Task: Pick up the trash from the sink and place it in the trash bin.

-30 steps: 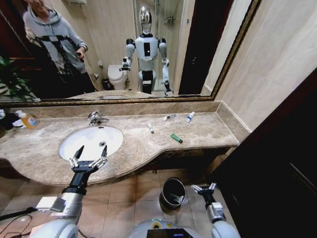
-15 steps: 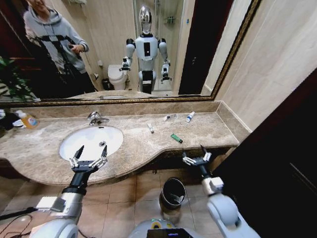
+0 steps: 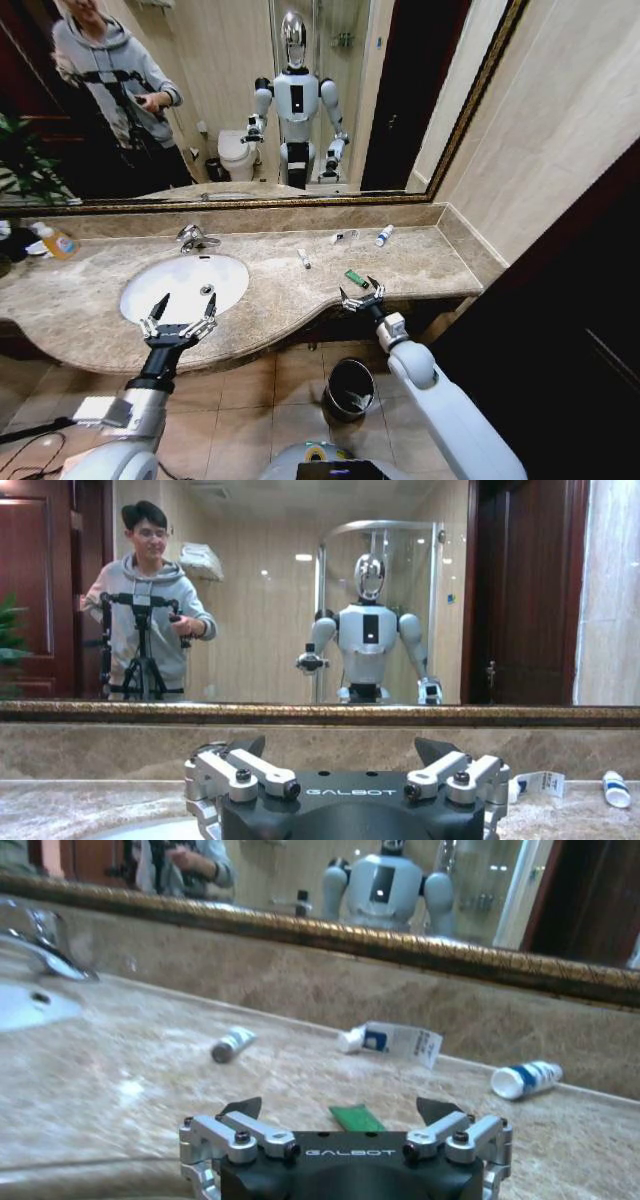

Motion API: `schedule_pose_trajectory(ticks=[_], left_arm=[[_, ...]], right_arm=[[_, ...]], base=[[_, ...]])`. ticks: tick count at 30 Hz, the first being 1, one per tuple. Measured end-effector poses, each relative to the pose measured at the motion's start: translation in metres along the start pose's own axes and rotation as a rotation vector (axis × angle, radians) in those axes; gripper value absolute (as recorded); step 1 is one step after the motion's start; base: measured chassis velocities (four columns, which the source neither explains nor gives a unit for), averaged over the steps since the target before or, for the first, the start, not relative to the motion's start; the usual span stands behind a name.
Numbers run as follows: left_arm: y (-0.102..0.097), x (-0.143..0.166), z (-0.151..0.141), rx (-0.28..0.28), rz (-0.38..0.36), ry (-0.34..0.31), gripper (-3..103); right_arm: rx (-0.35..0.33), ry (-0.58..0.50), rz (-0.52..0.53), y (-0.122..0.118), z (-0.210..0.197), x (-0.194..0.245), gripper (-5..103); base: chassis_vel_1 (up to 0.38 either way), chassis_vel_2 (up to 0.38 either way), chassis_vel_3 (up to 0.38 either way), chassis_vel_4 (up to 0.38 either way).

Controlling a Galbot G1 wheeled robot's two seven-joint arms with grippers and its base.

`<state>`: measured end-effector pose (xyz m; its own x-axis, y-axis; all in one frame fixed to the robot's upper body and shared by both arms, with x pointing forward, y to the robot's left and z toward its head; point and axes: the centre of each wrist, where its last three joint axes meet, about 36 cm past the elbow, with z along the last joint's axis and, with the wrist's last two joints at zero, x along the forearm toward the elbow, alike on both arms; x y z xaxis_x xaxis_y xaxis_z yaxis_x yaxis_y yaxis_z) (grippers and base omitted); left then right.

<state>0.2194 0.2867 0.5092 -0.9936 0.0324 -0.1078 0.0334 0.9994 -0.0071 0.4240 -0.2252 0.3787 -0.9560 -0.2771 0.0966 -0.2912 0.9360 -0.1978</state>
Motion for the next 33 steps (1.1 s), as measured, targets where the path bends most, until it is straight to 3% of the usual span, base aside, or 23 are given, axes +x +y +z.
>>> schedule_pose_trajectory(ticks=[5, 15, 20, 28, 33], left_arm=[[0.000, 0.000, 0.000, 0.000, 0.000, 0.000, 100], [0.000, 0.000, 0.000, 0.000, 0.000, 0.000, 100], [0.000, 0.000, 0.000, 0.000, 0.000, 0.000, 100], [0.000, 0.000, 0.000, 0.000, 0.000, 0.000, 100], [0.000, 0.000, 0.000, 0.000, 0.000, 0.000, 100]], right_arm=[[0.016, 0.040, -0.001, -0.009, 0.007, -0.009, 99], [-0.008, 0.077, -0.016, -0.015, 0.015, -0.010, 68], [-0.014, 0.082, -0.014, -0.017, 0.016, -0.009, 60], [-0.021, 0.077, -0.004, -0.018, 0.014, -0.007, 32], [-0.023, 0.076, -0.003, -0.017, 0.014, -0.006, 24]], base=[[0.000, 0.000, 0.000, 0.000], [0.000, 0.000, 0.000, 0.000], [0.000, 0.000, 0.000, 0.000], [0.000, 0.000, 0.000, 0.000], [0.000, 0.000, 0.000, 0.000]])
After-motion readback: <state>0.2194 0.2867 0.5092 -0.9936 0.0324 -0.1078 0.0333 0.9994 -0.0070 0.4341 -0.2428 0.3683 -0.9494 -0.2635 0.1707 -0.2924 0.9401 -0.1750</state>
